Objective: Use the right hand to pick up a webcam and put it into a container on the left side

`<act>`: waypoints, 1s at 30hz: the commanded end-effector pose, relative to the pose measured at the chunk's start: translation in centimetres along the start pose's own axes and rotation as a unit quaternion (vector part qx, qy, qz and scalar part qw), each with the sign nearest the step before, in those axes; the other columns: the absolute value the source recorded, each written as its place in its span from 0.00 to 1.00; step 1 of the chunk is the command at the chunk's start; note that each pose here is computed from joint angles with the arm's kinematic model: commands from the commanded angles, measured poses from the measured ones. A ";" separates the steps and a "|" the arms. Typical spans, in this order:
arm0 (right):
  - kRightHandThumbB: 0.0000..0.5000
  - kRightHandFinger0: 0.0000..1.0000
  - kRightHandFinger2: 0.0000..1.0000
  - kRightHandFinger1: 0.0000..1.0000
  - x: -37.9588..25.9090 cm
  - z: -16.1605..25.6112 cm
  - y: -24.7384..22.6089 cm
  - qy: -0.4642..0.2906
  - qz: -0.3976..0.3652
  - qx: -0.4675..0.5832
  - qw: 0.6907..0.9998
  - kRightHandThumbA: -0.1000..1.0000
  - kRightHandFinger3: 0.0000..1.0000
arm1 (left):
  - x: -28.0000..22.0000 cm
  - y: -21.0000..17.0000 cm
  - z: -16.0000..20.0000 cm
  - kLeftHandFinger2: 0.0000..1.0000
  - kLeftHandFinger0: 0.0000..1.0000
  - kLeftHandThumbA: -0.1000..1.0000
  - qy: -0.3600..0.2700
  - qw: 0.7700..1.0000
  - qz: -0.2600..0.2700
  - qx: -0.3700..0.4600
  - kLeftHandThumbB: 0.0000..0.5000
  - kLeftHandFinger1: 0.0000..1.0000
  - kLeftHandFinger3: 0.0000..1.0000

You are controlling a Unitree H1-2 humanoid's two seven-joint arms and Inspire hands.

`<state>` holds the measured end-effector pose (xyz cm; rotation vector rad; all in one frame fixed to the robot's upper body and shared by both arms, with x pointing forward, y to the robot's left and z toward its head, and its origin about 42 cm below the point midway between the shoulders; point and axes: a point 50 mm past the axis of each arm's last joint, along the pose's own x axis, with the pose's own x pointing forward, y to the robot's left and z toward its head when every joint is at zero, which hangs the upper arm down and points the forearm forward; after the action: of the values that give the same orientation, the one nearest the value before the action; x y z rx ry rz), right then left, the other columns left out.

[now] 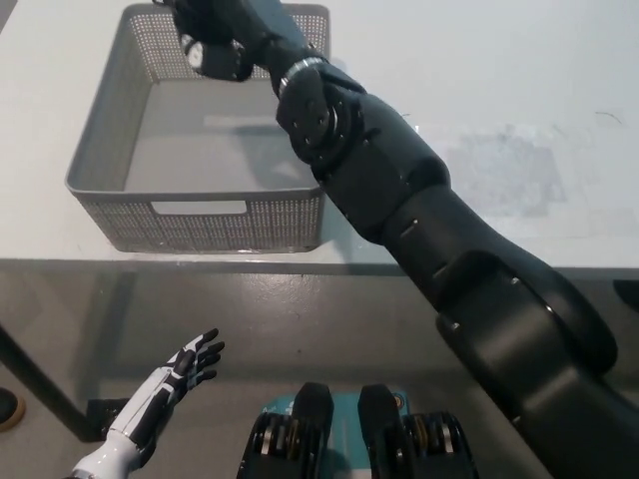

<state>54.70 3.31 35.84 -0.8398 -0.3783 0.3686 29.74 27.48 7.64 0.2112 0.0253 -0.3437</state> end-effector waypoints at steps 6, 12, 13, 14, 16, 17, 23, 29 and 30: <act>0.76 1.00 1.00 1.00 1.2 3.1 -2.7 -0.069 0.023 -0.002 0.997 0.44 1.00 | 0.3 0.6 0.8 1.00 1.00 1.00 -0.015 1.000 -0.008 0.025 0.58 1.00 1.00; 0.95 1.00 1.00 1.00 1.1 2.5 -3.1 -0.064 0.053 -0.006 0.997 0.71 1.00 | 0.6 0.6 1.0 1.00 1.00 1.00 -0.017 0.999 -0.010 0.028 0.60 1.00 1.00; 0.95 1.00 1.00 1.00 1.1 2.5 -3.2 -0.064 0.053 -0.010 0.996 0.72 1.00 | 0.6 0.7 1.0 1.00 1.00 1.00 -0.017 0.999 -0.009 0.029 0.60 1.00 1.00; 0.97 1.00 1.00 1.00 1.1 2.4 -3.3 -0.062 0.054 -0.014 0.996 0.77 1.00 | 0.5 0.6 1.1 1.00 1.00 1.00 -0.018 0.999 -0.009 0.029 0.59 1.00 1.00; 0.96 1.00 1.00 1.00 1.0 2.1 -3.4 -0.061 0.054 -0.014 0.997 0.79 1.00 | 0.5 0.6 1.1 1.00 1.00 1.00 -0.016 0.999 -0.010 0.027 0.59 1.00 1.00; 0.96 1.00 1.00 1.00 1.0 2.0 -3.5 -0.063 0.052 -0.016 0.997 0.79 1.00 | 0.5 0.6 1.1 1.00 1.00 1.00 -0.016 0.999 -0.010 0.026 0.60 1.00 1.00; 0.95 1.00 1.00 1.00 1.1 1.9 -4.4 -0.061 0.046 -0.025 0.997 0.92 1.00 | 0.8 0.7 1.2 1.00 1.00 1.00 -0.019 0.999 -0.010 0.028 0.58 1.00 1.00; 0.92 1.00 1.00 1.00 1.0 1.5 -6.3 -0.076 0.021 -0.011 0.997 1.00 1.00 | 0.8 0.7 1.2 1.00 1.00 1.00 -0.019 0.999 -0.011 0.029 0.59 1.00 1.00; 0.90 1.00 1.00 1.00 0.9 1.5 -7.2 -0.082 0.011 -0.013 0.997 1.00 1.00 | 0.8 0.7 1.2 1.00 1.00 1.00 -0.019 0.999 -0.011 0.029 0.59 1.00 1.00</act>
<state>55.93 0.53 36.44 -0.8764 -0.3645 0.4786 30.18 27.28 7.94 0.2311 0.0167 -0.3518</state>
